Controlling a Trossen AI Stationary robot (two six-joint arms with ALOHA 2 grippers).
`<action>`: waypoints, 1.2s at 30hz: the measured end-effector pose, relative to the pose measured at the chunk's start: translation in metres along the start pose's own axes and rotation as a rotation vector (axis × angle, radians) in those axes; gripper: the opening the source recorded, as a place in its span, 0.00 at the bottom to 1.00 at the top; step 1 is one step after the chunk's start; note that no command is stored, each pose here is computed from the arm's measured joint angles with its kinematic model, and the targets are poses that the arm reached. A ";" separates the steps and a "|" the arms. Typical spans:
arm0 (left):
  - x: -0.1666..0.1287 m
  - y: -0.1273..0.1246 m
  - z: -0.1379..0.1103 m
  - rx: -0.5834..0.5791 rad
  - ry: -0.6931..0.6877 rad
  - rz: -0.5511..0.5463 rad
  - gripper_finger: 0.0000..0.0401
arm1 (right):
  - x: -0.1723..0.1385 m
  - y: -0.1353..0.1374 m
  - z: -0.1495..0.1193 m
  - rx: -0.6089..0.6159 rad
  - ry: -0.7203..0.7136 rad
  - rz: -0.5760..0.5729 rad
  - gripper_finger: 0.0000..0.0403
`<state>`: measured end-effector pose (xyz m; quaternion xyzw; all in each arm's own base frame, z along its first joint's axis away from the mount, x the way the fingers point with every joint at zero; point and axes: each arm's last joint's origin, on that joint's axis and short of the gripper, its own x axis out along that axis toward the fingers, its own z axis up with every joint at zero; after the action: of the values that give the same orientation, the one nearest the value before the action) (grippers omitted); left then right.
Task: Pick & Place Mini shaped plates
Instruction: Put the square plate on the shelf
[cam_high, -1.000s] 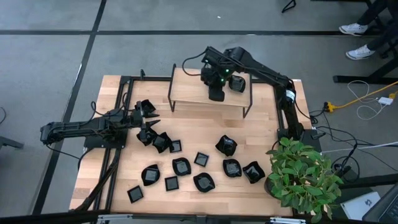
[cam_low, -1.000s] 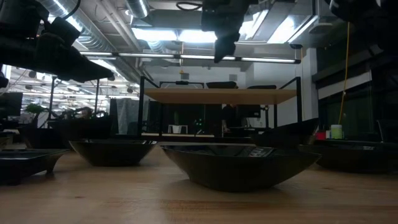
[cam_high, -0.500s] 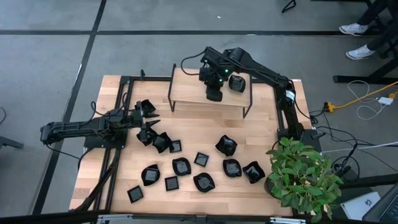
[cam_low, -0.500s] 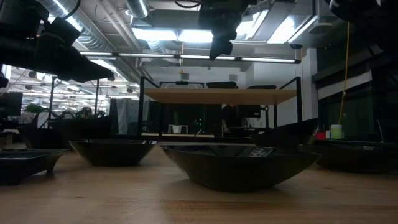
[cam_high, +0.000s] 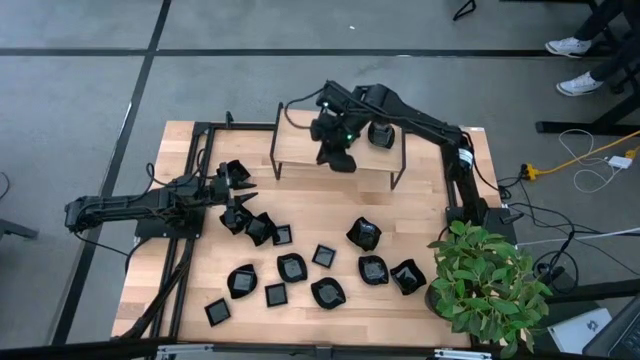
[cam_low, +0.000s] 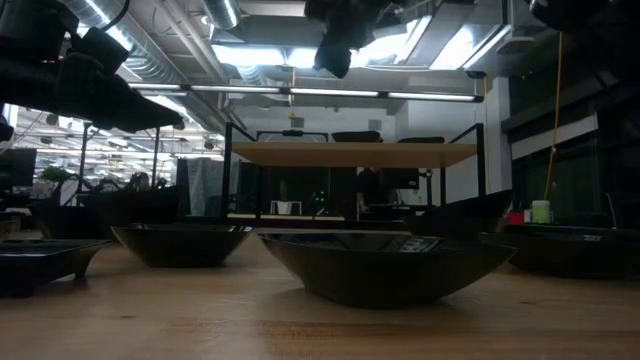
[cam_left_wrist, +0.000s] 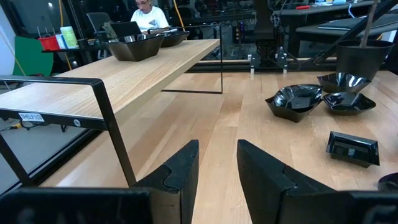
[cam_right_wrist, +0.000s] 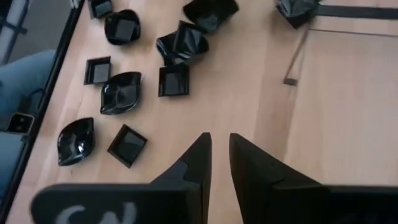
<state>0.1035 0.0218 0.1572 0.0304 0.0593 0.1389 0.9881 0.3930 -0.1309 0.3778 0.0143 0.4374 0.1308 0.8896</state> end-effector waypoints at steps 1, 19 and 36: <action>0.000 0.000 0.000 0.000 0.000 0.000 0.26 | 0.002 0.005 0.002 -0.020 0.004 0.002 0.14; 0.000 0.000 0.000 0.000 0.000 0.000 0.26 | 0.053 0.053 0.006 -0.293 0.079 0.186 0.14; 0.000 0.000 0.000 0.000 0.000 0.000 0.26 | 0.095 0.062 -0.027 -0.246 0.229 0.210 0.14</action>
<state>0.1035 0.0218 0.1572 0.0304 0.0592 0.1387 0.9881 0.4134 -0.0501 0.2965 -0.0642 0.5126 0.2761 0.8105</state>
